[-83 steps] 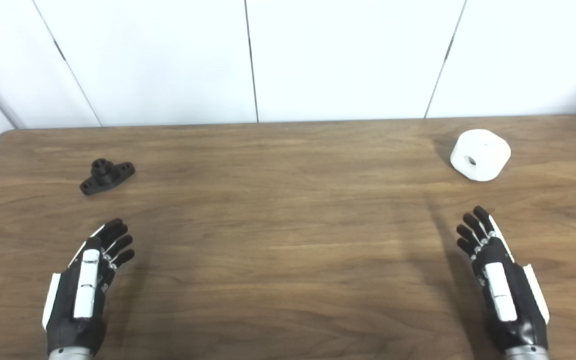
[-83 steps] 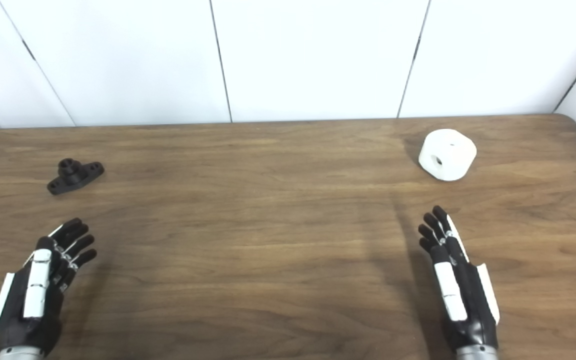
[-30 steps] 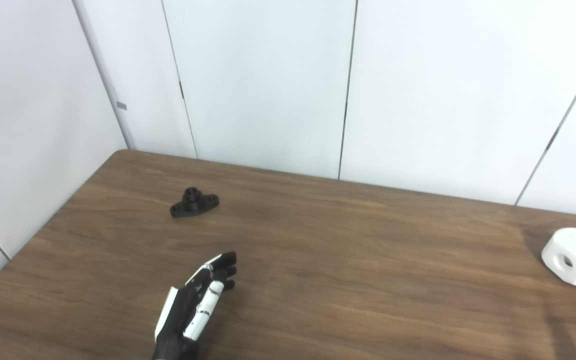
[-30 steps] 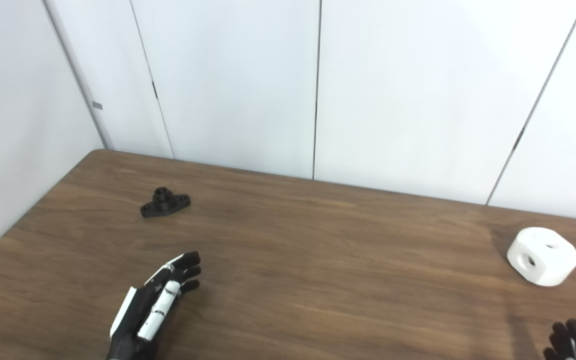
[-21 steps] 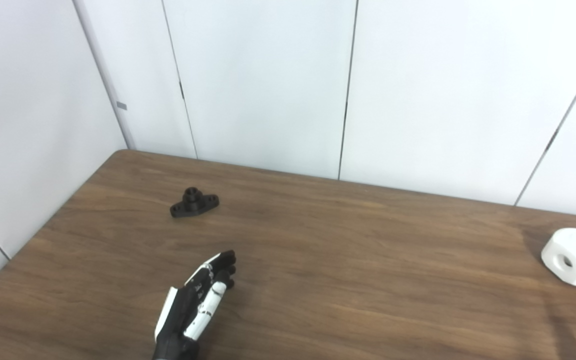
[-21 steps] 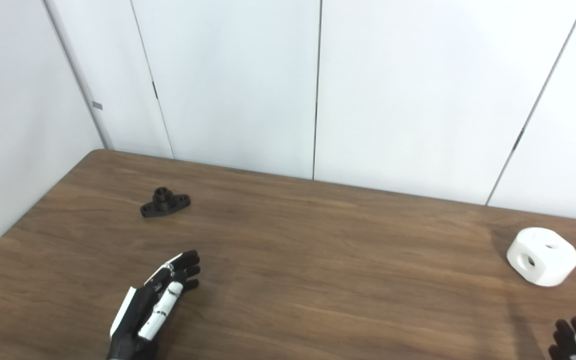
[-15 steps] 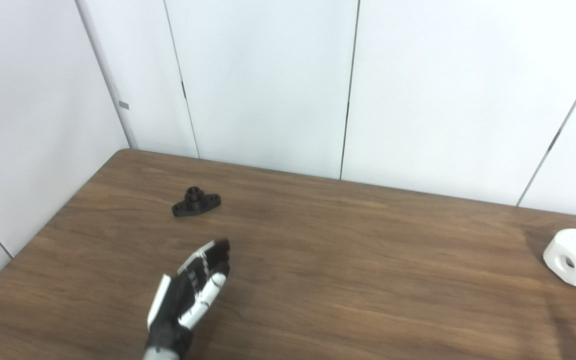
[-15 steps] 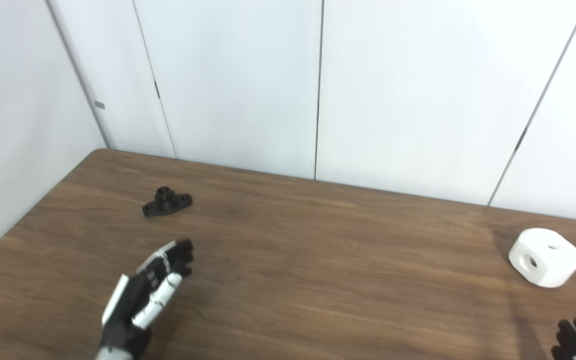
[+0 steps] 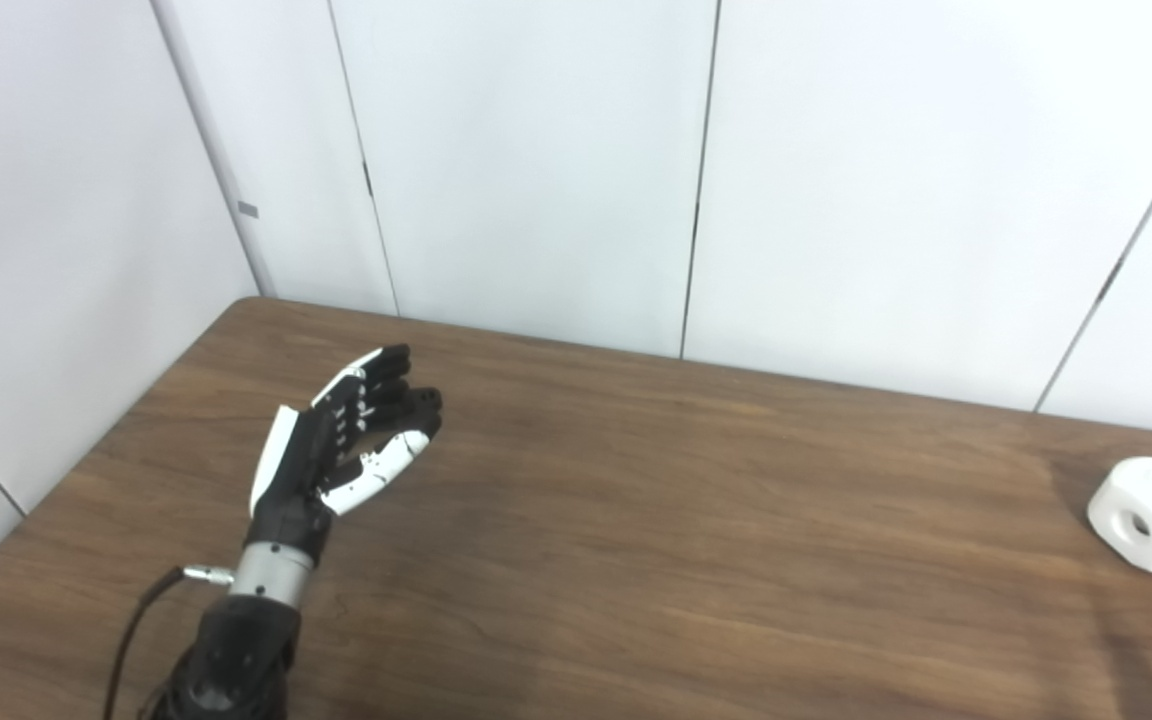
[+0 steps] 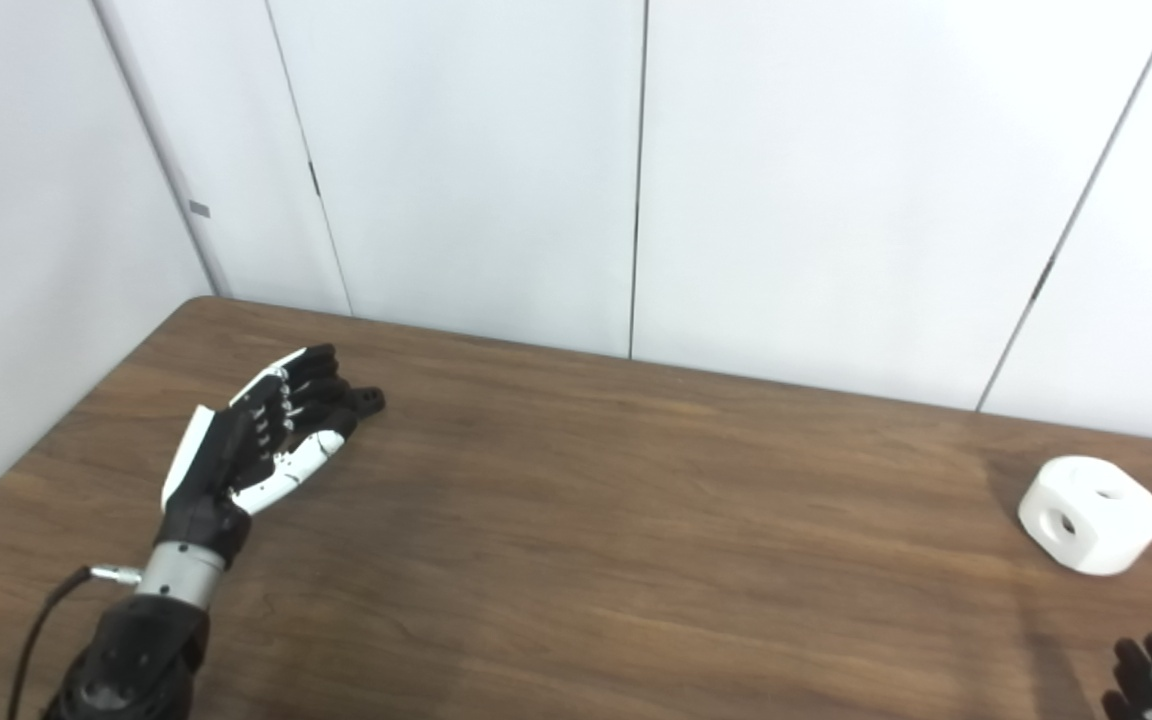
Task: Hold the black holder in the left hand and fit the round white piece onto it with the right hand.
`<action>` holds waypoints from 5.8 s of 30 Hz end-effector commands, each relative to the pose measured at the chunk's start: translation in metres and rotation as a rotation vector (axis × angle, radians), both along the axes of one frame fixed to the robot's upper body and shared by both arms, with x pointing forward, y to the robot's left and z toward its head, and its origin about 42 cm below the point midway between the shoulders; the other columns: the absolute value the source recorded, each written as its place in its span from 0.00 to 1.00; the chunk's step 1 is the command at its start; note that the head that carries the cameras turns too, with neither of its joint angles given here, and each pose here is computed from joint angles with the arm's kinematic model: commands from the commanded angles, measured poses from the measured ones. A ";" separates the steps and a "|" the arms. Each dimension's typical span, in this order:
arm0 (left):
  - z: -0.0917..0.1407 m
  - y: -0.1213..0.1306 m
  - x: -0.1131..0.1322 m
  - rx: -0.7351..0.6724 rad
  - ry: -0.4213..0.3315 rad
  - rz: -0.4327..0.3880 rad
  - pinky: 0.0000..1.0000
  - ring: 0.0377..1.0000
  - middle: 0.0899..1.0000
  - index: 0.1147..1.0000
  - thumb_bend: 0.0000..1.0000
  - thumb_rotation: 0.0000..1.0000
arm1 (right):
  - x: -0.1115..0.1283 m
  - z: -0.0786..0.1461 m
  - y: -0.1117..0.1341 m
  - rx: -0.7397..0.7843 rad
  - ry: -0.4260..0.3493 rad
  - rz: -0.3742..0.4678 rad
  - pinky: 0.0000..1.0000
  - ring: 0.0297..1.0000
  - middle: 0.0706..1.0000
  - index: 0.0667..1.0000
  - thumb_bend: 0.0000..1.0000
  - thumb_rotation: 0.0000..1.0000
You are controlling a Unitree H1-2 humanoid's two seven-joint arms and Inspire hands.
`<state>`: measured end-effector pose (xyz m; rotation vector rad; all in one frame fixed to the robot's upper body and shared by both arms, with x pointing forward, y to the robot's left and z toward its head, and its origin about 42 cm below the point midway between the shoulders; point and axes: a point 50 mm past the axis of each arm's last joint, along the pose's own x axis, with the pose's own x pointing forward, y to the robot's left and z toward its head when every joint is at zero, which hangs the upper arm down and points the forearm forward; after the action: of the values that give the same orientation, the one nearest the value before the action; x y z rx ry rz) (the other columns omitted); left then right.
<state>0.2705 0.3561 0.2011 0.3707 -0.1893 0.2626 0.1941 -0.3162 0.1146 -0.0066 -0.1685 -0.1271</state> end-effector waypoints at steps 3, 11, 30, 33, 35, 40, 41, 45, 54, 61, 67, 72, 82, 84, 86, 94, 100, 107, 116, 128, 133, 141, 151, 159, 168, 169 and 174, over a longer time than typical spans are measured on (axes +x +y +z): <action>0.028 0.015 0.021 0.100 -0.090 0.021 0.82 0.84 0.84 0.80 0.82 0.27 | -0.005 -0.014 -0.003 0.016 0.042 -0.009 1.00 0.99 0.95 0.97 0.52 1.00; 0.040 0.039 0.039 0.226 -0.052 0.103 0.82 0.88 0.87 0.82 0.91 0.24 | -0.005 -0.013 -0.003 0.020 0.050 -0.017 1.00 1.00 0.97 1.00 0.53 1.00; 0.014 0.077 0.082 0.711 0.216 0.290 1.00 0.95 0.90 0.76 1.00 0.33 | -0.007 -0.011 -0.001 0.009 0.054 -0.020 1.00 1.00 0.97 1.00 0.53 1.00; 0.004 0.078 0.093 0.750 0.245 0.300 1.00 0.95 0.90 0.75 1.00 0.35 | -0.007 -0.010 -0.001 0.009 0.058 -0.020 1.00 0.99 0.97 1.00 0.54 1.00; -0.002 0.078 0.099 0.764 0.263 0.299 1.00 0.96 0.90 0.75 1.00 0.36 | -0.008 -0.010 -0.001 0.008 0.060 -0.019 1.00 1.00 0.97 1.00 0.55 1.00; -0.007 0.075 0.115 0.775 0.315 0.313 1.00 0.96 0.91 0.75 1.00 0.36 | -0.008 -0.010 -0.002 -0.008 0.060 -0.011 1.00 0.99 0.96 1.00 0.55 1.00; -0.007 0.075 0.117 0.775 0.323 0.317 1.00 0.97 0.91 0.75 1.00 0.36 | -0.008 -0.010 -0.002 -0.011 0.061 -0.013 1.00 0.99 0.96 1.00 0.55 1.00; -0.008 0.073 0.127 0.785 0.354 0.346 1.00 0.96 0.91 0.75 1.00 0.38 | -0.009 -0.012 -0.002 -0.014 0.059 -0.016 1.00 0.98 0.95 0.99 0.56 1.00; -0.005 0.068 0.137 0.739 0.348 0.324 1.00 0.95 0.90 0.73 1.00 0.37 | -0.010 -0.011 -0.001 -0.008 0.058 -0.008 1.00 0.98 0.94 0.99 0.55 1.00; -0.008 0.063 0.139 0.737 0.356 0.307 1.00 0.94 0.88 0.69 0.98 0.36 | -0.010 -0.010 -0.002 -0.020 0.059 -0.009 1.00 0.97 0.94 0.98 0.56 1.00; -0.012 0.063 0.139 0.721 0.369 0.290 1.00 0.94 0.88 0.66 0.99 0.37 | -0.011 -0.009 -0.002 -0.026 0.066 -0.008 1.00 0.96 0.93 0.98 0.56 0.99; -0.015 0.062 0.139 0.732 0.390 0.284 1.00 0.94 0.87 0.64 0.98 0.36 | -0.012 -0.009 -0.002 -0.028 0.068 -0.009 1.00 0.96 0.94 0.98 0.56 0.99; -0.018 0.062 0.138 0.721 0.412 0.273 1.00 0.94 0.85 0.59 0.95 0.32 | -0.012 -0.007 -0.001 -0.024 0.068 -0.005 1.00 0.95 0.92 0.97 0.55 0.99; -0.018 0.062 0.137 0.723 0.420 0.272 1.00 0.95 0.86 0.59 0.94 0.31 | -0.013 -0.006 0.000 -0.031 0.064 -0.008 1.00 0.96 0.92 0.97 0.55 0.99; -0.018 0.063 0.137 0.723 0.428 0.271 1.00 0.95 0.86 0.59 0.93 0.30 | -0.013 -0.006 0.000 -0.037 0.060 -0.009 1.00 0.96 0.92 0.97 0.54 1.00; -0.020 0.063 0.137 0.726 0.453 0.266 1.00 0.95 0.86 0.56 0.92 0.24 | -0.013 -0.006 0.000 -0.023 0.067 -0.010 1.00 0.95 0.92 0.97 0.56 0.99; -0.026 0.064 0.138 0.731 0.470 0.265 0.98 0.94 0.84 0.54 0.90 0.21 | -0.013 -0.005 0.001 -0.031 0.072 -0.014 1.00 0.95 0.91 0.97 0.55 1.00; -0.031 0.063 0.139 0.755 0.462 0.260 0.96 0.91 0.80 0.44 0.59 0.07 | -0.013 -0.004 0.000 -0.034 0.072 -0.012 1.00 0.95 0.91 0.97 0.57 1.00; -0.037 0.059 0.136 0.761 0.452 0.255 0.92 0.87 0.74 0.42 0.52 0.04 | -0.013 -0.004 -0.001 -0.026 0.072 -0.013 1.00 0.95 0.91 0.97 0.56 1.00; -0.041 0.061 0.133 0.778 0.448 0.227 0.83 0.85 0.71 0.42 0.52 0.05 | -0.013 -0.004 -0.001 -0.026 0.074 -0.012 1.00 0.95 0.90 0.97 0.58 1.00; -0.042 0.058 0.129 0.765 0.462 0.194 0.85 0.87 0.72 0.42 0.52 0.05 | -0.013 -0.002 0.001 -0.041 0.081 -0.016 1.00 0.95 0.89 0.97 0.58 1.00; -0.042 0.040 0.117 0.717 0.418 0.128 0.86 0.89 0.75 0.42 0.52 0.05 | -0.012 -0.002 0.004 -0.043 0.078 -0.007 1.00 0.96 0.90 0.97 0.58 1.00; -0.040 0.004 0.107 0.778 0.390 -0.035 0.82 0.87 0.74 0.42 0.52 0.05 | -0.012 0.000 0.009 -0.025 0.080 0.014 1.00 0.97 0.92 0.98 0.57 0.99; -0.038 -0.047 0.095 0.799 0.323 -0.192 0.77 0.87 0.74 0.42 0.52 0.05 | -0.013 0.000 0.014 -0.013 0.069 0.016 0.99 0.96 0.91 0.96 0.57 0.93; -0.024 -0.110 0.070 0.833 0.208 -0.391 0.81 0.87 0.75 0.42 0.52 0.05 | -0.012 -0.001 0.021 -0.023 0.056 0.021 0.93 0.92 0.90 0.96 0.60 0.90; -0.024 -0.114 0.066 0.844 0.202 -0.414 0.80 0.86 0.76 0.42 0.52 0.05 | -0.012 -0.001 0.023 -0.026 0.055 0.021 0.91 0.91 0.89 0.96 0.61 0.90; -0.027 -0.133 0.049 0.835 0.178 -0.502 0.83 0.87 0.76 0.42 0.52 0.05 | -0.011 0.001 0.031 -0.027 0.050 0.030 0.89 0.90 0.89 0.94 0.62 0.88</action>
<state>0.3233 0.2326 0.1635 1.1417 -0.1303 -0.3419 0.1842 -0.2984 0.1136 -0.0681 -0.0908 -0.0906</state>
